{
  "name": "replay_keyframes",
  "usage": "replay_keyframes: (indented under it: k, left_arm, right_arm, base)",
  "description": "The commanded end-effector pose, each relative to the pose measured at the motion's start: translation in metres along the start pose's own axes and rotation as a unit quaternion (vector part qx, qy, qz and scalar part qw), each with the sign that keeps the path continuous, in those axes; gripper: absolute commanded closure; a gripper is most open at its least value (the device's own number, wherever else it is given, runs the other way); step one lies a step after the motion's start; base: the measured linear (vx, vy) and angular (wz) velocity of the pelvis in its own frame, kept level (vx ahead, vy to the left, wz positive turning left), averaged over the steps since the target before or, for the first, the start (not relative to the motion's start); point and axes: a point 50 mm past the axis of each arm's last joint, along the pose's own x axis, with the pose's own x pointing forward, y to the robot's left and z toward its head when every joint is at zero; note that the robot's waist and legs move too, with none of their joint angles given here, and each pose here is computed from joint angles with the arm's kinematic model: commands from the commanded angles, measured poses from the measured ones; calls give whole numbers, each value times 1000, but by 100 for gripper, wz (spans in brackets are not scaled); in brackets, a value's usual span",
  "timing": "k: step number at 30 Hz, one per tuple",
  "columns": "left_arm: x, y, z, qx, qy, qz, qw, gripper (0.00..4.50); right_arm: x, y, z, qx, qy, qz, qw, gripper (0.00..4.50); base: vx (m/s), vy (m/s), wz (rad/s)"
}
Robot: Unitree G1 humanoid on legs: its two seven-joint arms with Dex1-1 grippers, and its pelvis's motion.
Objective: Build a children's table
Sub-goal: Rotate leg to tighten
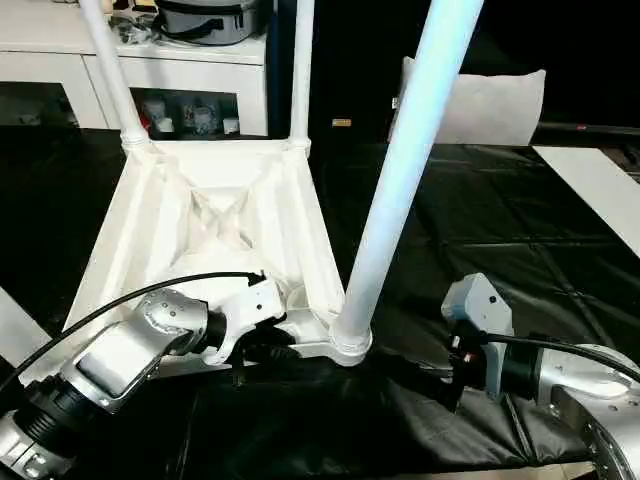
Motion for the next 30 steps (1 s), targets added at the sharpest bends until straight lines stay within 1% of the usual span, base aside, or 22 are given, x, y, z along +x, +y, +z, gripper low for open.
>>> replay_keyframes:
  k: [1,2,3,4,5,7,8,9,11,14,16,18,19,20,22,24,26,28,29,30]
  left_arm:
    - [-8,13,-6,8,6,41,999,392]
    - [-14,18,-7,13,-8,47,999,389]
    - [-15,18,-7,14,-10,47,999,389]
    - [-20,22,-9,14,-17,50,998,427]
    - [-22,24,-11,11,-16,53,998,435]
    - [-25,26,-12,13,-18,57,998,432]
    - [-28,29,-15,11,-21,60,998,430]
    - [-29,30,-17,11,-23,59,998,438]
    - [-30,30,-20,8,-27,46,999,445]
    - [-32,28,-24,30,-31,24,999,445]
    - [-32,27,-25,38,-38,15,998,445]
    - [-33,26,-25,49,-44,0,998,445]
    - [-33,26,-25,49,-44,0,998,445]
    - [-33,25,-25,53,-45,-11,998,450]
    - [-34,23,-25,65,-43,-27,997,450]
    - [-34,21,-26,79,-42,-43,995,450]
    - [-34,21,-25,88,-41,-51,994,450]
    - [-33,21,-25,96,-40,-58,993,450]
    - [-33,21,-25,100,-39,-61,992,450]
    - [-33,21,-25,103,-38,-62,992,450]
  right_arm:
    - [2,-2,0,-1,0,1,1000,0]
    - [4,-3,-3,-2,-1,-1,1000,0]
    - [4,-4,-3,-2,-2,-2,1000,0]
    - [7,-6,-6,-3,-3,-7,1000,0]
    - [8,-6,-7,-3,-4,-9,1000,0]
    - [10,-7,-8,-2,-7,-11,1000,0]
    - [15,-9,-9,2,-10,-19,1000,0]
    - [17,-10,-10,4,-11,-24,1000,0]
    - [25,-13,-9,6,-18,-37,999,0]
    - [39,-17,-8,24,-34,-36,998,0]
    - [49,-19,-6,23,-42,-18,999,0]
    - [54,-22,-5,14,-46,1,999,0]
    - [54,-22,-5,14,-46,1,999,0]
    - [57,-22,-3,4,-55,26,998,27]
    - [59,-24,-3,4,-58,55,997,27]
    - [63,-26,-3,4,-52,91,994,47]
    - [66,-28,-3,1,-44,108,993,66]
    - [71,-31,-3,-2,-38,124,992,71]
    - [74,-33,-3,-4,-36,127,991,91]
    - [76,-34,-4,-4,-36,128,991,91]
  base:
    - [0,0,0]
    - [0,0,0]
    - [0,0,0]
    - [0,0,0]
    - [0,0,0]
    - [0,0,0]
    - [0,0,0]
    - [0,0,0]
    - [0,0,0]
    - [0,0,0]
    - [0,0,0]
    - [0,0,0]
    - [0,0,0]
    - [0,0,0]
    - [0,0,0]
    - [0,0,0]
    - [0,0,0]
    - [0,0,0]
    - [0,0,0]
    - [0,0,0]
